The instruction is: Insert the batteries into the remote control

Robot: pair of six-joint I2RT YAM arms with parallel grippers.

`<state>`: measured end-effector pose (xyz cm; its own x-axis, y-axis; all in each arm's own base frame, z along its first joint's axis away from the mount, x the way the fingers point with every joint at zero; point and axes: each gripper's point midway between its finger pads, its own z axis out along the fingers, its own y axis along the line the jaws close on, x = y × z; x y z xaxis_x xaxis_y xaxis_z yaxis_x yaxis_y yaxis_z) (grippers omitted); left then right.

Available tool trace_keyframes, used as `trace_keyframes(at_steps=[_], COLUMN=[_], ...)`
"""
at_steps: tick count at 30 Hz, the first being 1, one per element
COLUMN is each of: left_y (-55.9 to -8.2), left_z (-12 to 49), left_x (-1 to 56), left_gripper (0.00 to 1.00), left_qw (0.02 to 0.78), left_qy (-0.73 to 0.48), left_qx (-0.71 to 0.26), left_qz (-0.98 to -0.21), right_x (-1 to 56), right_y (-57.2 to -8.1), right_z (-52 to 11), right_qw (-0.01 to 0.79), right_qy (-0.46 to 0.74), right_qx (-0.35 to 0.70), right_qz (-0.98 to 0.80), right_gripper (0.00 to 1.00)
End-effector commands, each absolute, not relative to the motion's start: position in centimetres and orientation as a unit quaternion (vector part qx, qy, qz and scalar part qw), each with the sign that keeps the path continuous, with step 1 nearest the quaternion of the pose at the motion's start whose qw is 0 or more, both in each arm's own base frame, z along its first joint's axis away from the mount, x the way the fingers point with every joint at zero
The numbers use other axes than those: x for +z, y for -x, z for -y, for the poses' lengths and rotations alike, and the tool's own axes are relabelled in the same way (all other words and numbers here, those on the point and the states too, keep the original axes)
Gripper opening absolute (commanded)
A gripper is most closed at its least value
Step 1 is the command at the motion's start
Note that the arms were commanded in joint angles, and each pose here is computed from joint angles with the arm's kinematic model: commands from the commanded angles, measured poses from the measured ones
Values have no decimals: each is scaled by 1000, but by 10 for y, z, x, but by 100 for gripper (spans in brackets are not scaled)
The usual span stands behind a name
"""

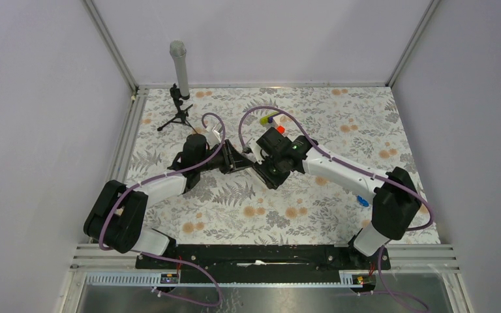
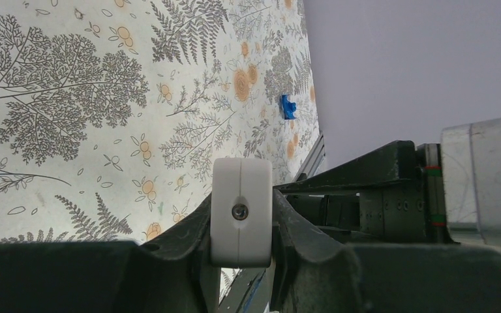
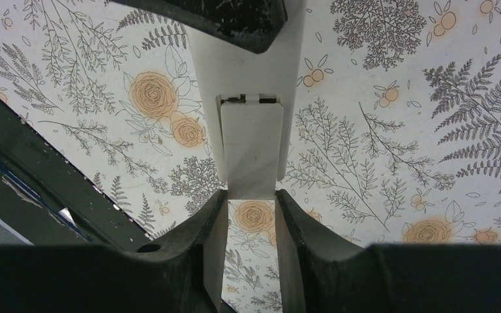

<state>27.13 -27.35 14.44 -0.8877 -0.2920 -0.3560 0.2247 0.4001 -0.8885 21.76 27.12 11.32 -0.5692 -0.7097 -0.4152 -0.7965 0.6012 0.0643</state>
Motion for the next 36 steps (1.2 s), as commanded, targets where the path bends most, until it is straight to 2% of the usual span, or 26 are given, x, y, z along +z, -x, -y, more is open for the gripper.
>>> trace_keyframes(at_steps=[1,18,36], left_y=[-277,-277,-266], left_z=[282,285,286], left_x=[172,169,175], left_gripper=[0,0,0], left_qw=[253,232,203], left_qy=[-6,0,-14], left_qx=[-573,-570,-586], left_qz=[-779,-788,-784], right_x=[121,121,122], right_y=[-227,-234,-242], right_z=[-281,-283,-290], right_qw=[194,212,230], right_qy=[426,417,384], right_qx=[122,118,122], right_qz=[-875,-876,-886], right_gripper=[30,33,29])
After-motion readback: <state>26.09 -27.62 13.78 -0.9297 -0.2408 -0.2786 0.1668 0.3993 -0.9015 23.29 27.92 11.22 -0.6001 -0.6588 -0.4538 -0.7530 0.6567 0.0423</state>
